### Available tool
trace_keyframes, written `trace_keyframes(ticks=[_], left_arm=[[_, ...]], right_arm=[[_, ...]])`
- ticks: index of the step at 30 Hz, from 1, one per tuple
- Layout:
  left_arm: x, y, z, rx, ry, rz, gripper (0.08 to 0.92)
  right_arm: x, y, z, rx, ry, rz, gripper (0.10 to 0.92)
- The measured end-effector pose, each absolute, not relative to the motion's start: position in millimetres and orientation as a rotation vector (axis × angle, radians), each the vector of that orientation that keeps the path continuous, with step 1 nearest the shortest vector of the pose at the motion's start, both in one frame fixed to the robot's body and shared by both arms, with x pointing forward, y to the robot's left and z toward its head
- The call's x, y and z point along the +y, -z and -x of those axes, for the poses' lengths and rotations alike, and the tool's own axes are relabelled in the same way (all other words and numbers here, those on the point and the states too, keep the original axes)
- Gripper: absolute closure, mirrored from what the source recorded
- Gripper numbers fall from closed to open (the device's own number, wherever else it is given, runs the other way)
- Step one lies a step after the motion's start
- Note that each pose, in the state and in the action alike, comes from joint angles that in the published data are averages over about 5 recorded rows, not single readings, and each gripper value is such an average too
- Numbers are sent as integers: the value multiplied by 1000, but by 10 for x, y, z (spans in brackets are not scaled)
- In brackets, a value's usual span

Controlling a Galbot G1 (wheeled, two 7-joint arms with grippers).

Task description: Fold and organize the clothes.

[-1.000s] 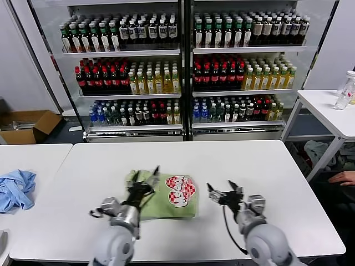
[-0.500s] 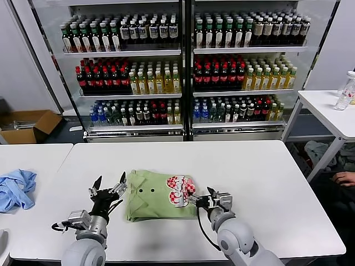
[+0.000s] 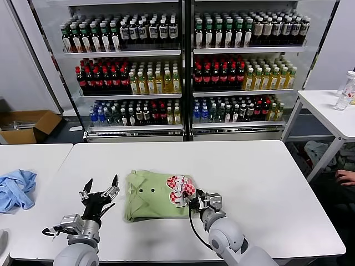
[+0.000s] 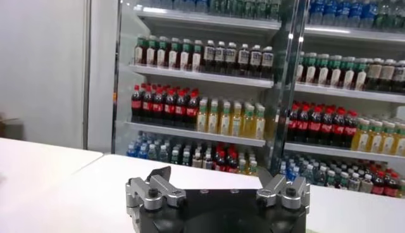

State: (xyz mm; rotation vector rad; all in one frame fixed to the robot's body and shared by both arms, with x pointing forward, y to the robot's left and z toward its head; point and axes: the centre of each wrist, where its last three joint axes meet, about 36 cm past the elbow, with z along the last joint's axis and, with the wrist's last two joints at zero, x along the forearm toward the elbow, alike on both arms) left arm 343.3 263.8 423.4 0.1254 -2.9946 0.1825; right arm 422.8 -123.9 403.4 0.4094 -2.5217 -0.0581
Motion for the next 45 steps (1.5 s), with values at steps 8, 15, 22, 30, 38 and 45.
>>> trace_keyframes(ticks=[8, 15, 22, 30, 38, 45], left_arm=[[2676, -4249, -3430, -2998, -173, -123, 177], [2682, -4260, -3421, -3000, -175, -114, 177], [2636, -4273, -3383, -3000, -180, -97, 177], [2603, -4278, -3340, -2999, -174, -93, 177], [2598, -4298, -3297, -3005, -162, -90, 177], [2571, -4305, -3277, -3007, -161, -86, 177]], right_arm=[[-1324, -4008, -4246, -2505, 78, -398, 688], [-1661, -3998, -4314, -2520, 33, -331, 881], [-2277, -4098, -4467, -2577, -100, -231, 885], [-2625, -4243, -4458, -2692, -226, -173, 669], [-2792, -4327, -4346, -2820, -323, -133, 435], [-2843, -4381, -4217, -2911, -356, -137, 264]])
